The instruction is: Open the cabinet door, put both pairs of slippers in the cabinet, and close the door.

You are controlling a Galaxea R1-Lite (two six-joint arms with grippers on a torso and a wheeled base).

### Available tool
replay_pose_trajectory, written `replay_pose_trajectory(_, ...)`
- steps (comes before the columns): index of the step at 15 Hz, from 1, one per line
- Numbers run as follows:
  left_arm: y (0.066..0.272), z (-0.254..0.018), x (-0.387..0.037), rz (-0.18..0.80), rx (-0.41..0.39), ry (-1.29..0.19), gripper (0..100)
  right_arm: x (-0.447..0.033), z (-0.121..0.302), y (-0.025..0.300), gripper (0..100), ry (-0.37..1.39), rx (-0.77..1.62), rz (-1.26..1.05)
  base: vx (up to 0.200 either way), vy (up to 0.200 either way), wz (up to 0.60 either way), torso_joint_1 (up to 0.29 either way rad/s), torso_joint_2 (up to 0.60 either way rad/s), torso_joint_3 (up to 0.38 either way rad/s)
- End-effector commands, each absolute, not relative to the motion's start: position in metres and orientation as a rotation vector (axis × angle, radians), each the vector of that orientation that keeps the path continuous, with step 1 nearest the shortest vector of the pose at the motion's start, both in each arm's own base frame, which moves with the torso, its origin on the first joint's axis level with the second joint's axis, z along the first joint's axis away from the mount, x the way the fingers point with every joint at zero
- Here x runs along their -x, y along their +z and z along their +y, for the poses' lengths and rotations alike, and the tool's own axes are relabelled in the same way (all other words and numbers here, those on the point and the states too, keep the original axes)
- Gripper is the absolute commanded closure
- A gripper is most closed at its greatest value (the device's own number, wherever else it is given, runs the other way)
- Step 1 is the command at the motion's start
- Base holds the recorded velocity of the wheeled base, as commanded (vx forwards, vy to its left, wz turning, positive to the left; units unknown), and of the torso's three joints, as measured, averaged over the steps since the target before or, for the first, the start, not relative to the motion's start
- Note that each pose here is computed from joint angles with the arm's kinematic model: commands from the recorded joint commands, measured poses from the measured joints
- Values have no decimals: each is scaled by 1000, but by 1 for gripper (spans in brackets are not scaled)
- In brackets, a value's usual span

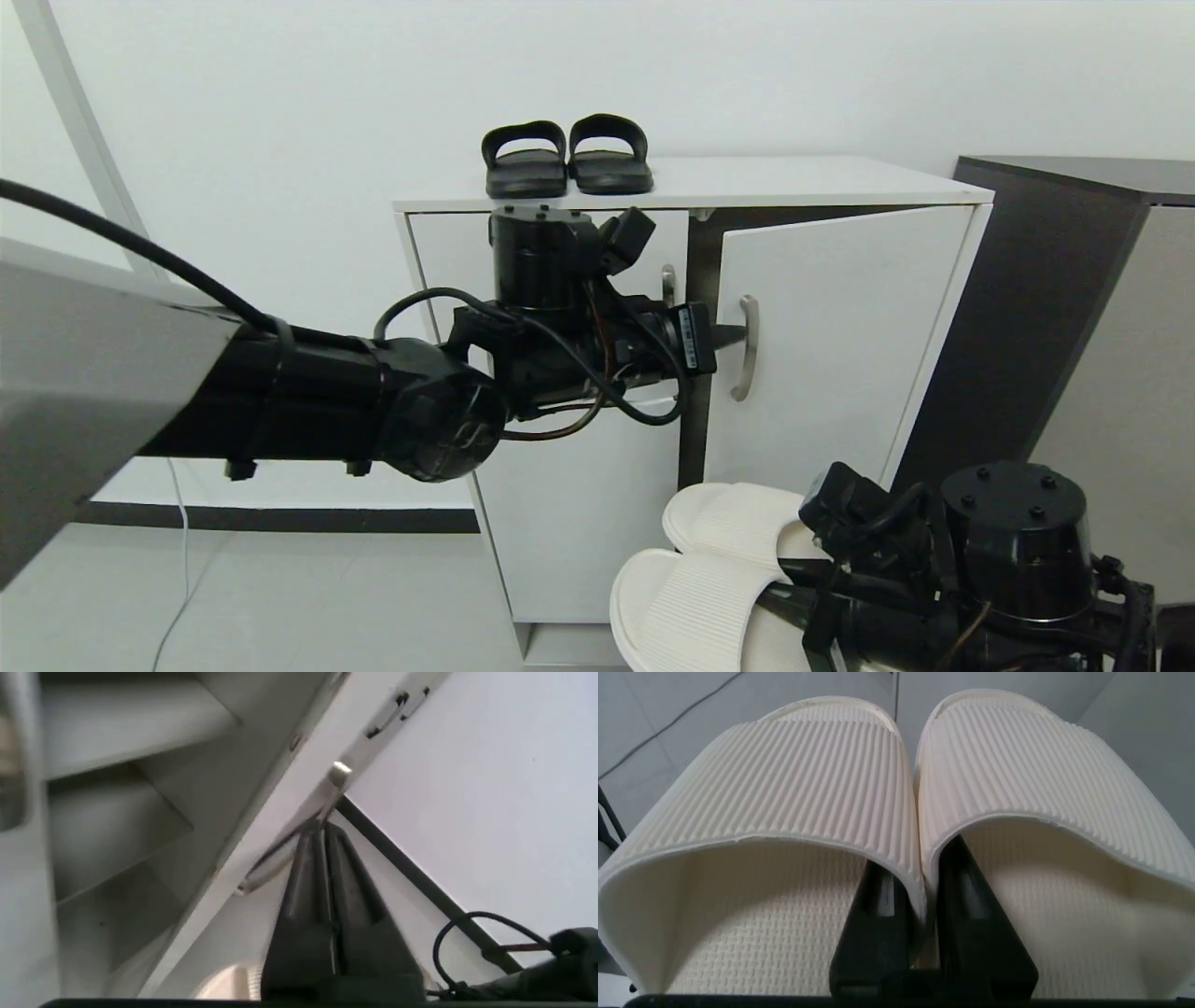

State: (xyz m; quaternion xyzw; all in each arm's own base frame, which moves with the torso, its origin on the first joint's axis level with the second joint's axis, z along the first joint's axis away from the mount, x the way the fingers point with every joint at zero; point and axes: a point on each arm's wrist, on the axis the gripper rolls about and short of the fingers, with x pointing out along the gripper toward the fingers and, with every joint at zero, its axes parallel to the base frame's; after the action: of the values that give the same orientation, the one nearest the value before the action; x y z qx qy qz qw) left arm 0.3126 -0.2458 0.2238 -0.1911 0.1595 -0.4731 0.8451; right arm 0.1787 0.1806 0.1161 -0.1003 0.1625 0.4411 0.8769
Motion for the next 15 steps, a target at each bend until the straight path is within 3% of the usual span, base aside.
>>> replay_pose_trajectory(1,238,-230,-298,311,406,-990,100,-179,181,116,100,921,210,340,0,0,0,0,0,0)
replay_pose_trajectory(6,238,-208,-312,297,419,-922,100,-177,183,114,100,932,214,346,0,0,0,0,0,0)
replay_pose_trajectory(15,230,-237,-365,259,482,-918,100,-177,184,112,100,932,221,353,0,0,0,0,0,0)
